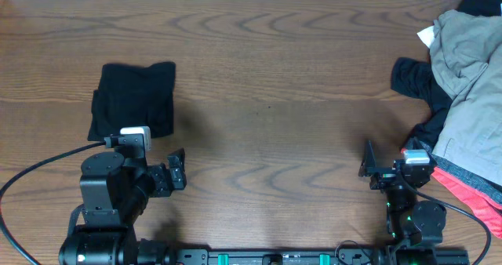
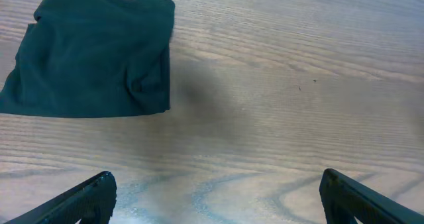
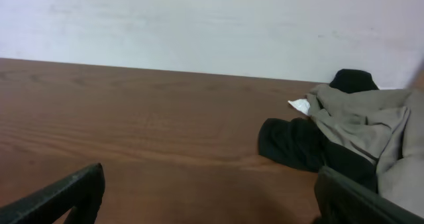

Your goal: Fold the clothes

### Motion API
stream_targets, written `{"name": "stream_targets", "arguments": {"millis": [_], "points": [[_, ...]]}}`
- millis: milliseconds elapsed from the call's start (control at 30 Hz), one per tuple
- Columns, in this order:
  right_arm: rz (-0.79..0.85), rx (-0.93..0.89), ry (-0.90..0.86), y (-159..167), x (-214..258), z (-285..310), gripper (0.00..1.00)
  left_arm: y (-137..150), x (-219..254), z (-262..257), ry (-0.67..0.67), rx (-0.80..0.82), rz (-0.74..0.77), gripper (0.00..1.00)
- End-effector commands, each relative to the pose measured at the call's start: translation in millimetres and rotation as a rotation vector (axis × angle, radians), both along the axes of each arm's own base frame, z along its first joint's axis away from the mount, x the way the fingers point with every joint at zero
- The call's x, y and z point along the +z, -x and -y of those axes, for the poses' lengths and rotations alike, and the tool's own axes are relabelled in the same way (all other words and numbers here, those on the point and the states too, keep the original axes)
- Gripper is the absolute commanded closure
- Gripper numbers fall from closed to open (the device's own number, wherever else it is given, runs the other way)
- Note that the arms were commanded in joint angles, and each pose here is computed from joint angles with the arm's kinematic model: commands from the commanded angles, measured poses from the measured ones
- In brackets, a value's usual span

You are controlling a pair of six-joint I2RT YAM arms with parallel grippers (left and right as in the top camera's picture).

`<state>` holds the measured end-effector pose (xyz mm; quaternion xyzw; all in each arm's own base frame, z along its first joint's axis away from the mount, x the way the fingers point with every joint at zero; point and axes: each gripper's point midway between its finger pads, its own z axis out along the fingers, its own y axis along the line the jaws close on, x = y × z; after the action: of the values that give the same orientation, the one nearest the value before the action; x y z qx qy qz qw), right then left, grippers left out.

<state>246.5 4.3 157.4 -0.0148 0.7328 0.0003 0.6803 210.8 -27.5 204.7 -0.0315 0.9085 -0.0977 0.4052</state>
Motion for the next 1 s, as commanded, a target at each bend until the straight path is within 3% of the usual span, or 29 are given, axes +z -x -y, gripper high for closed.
{"name": "stream_targets", "arguments": {"millis": [0, 267, 433, 667, 867, 967], "points": [[0.0, -0.007, 0.019, 0, -1, 2, 0.01, 0, 3, -1, 0.006, 0.008, 0.008, 0.02], [0.0, -0.007, 0.019, 0, -1, 2, 0.01, 12, 12, -14, -0.07, 0.047, 0.118, 0.02], [0.0, -0.007, 0.019, 0, -1, 2, 0.01, 23, -11, -23, -0.095, 0.092, 0.217, 0.02], [0.0, -0.007, 0.019, 0, -1, 2, 0.01, -8, -25, -27, -0.089, 0.128, 0.508, 0.02], [0.0, -0.007, 0.019, 0, -1, 2, 0.01, -32, -30, -27, -0.093, 0.135, 0.676, 0.02], [0.0, -0.007, 0.019, 0, -1, 2, 0.01, -36, -43, -29, -0.098, 0.148, 0.671, 0.02]]}}
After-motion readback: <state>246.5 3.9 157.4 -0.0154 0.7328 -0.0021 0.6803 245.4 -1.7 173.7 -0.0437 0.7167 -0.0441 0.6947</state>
